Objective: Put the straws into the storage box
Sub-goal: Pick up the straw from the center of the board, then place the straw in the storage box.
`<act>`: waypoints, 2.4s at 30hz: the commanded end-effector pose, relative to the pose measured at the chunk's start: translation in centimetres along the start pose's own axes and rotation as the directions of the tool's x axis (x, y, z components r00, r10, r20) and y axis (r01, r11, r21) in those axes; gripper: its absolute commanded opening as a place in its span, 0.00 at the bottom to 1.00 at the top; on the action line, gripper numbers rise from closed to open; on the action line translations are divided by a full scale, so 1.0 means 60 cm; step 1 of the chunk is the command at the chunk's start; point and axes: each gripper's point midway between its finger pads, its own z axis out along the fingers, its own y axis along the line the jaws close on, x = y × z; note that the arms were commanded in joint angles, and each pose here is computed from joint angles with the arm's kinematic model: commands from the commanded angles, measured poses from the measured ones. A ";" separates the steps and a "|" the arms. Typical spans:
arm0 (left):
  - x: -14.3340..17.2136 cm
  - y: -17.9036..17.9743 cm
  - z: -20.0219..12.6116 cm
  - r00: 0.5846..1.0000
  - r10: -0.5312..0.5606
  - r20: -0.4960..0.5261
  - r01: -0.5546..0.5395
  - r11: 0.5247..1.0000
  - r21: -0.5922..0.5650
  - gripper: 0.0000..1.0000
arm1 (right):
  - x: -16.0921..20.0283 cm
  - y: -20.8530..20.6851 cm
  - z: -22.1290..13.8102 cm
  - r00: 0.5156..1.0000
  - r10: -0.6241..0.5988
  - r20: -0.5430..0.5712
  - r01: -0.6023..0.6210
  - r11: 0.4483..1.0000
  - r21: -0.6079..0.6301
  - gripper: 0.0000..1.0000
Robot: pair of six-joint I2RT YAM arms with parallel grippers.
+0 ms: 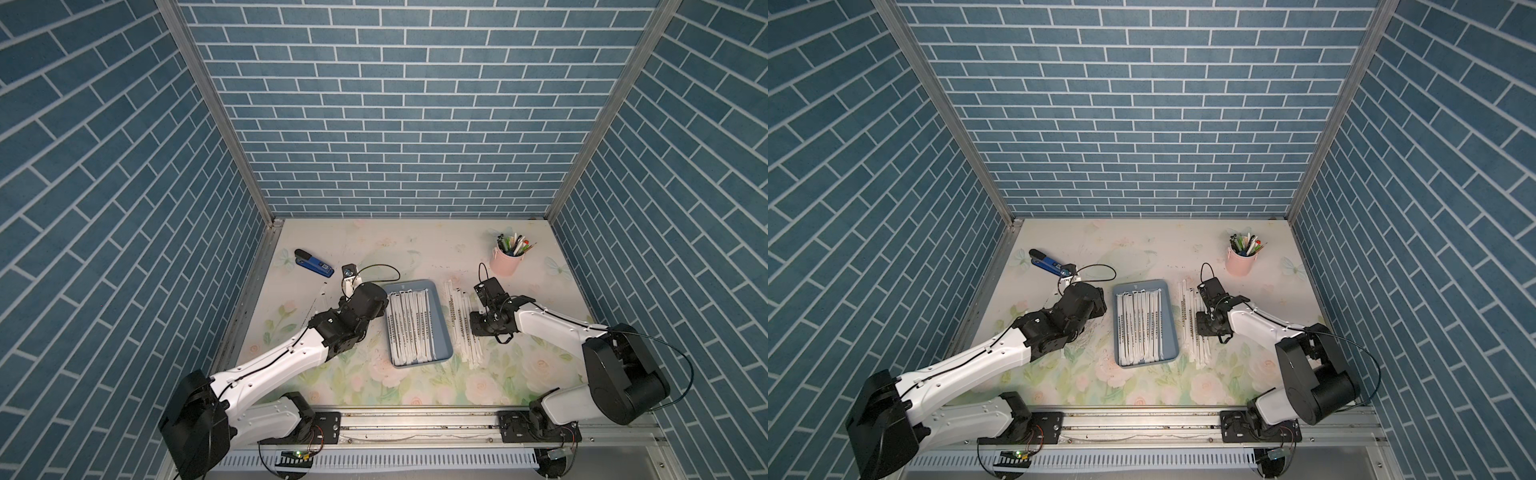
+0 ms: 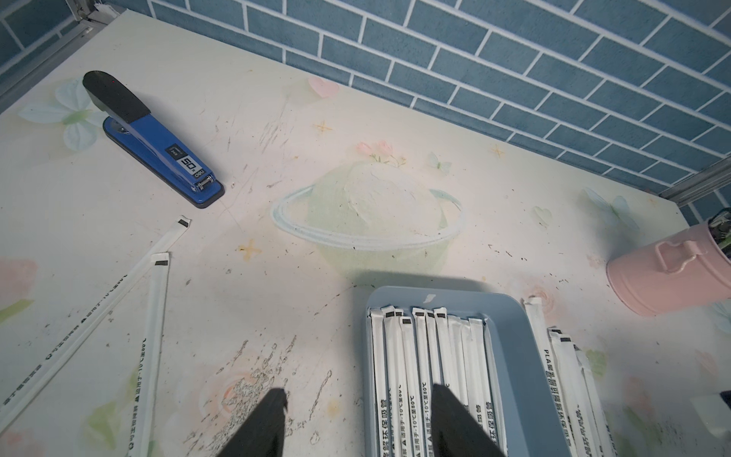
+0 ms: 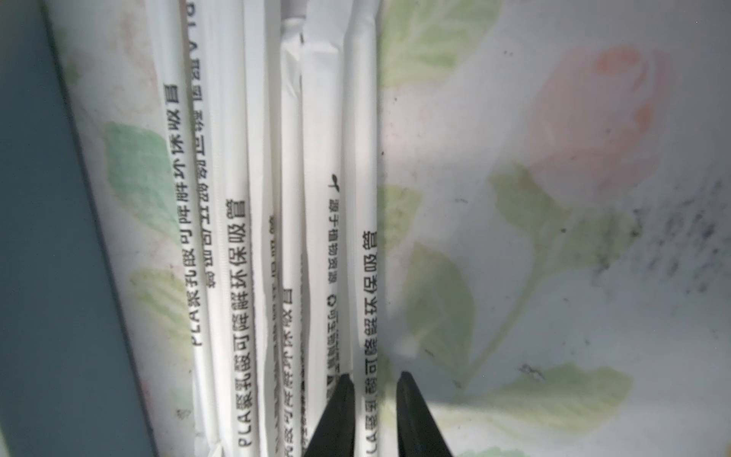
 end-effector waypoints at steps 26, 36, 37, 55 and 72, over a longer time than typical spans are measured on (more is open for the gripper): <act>0.015 0.013 0.019 0.999 0.036 -0.033 -0.038 0.996 -0.079 0.60 | -0.066 0.047 -0.111 0.990 0.016 0.139 -0.008 0.998 -0.060 0.03; 0.019 0.021 0.017 0.999 0.024 -0.033 -0.027 0.996 -0.088 0.59 | -0.073 0.214 -0.109 0.968 0.067 0.241 -0.001 0.964 -0.265 0.02; 0.019 0.020 0.018 0.999 0.024 -0.033 -0.027 0.996 -0.087 0.59 | -0.069 0.217 -0.098 0.971 0.062 0.231 0.000 0.966 -0.259 0.02; 0.026 0.029 0.014 0.999 0.027 -0.042 -0.030 0.995 -0.092 0.59 | -0.009 0.225 0.015 0.997 0.049 0.067 -0.029 0.962 -0.270 0.01; 0.030 0.031 0.016 0.999 0.027 -0.042 -0.031 0.995 -0.091 0.59 | -0.011 0.217 0.027 0.998 0.018 0.064 -0.003 0.974 -0.229 0.12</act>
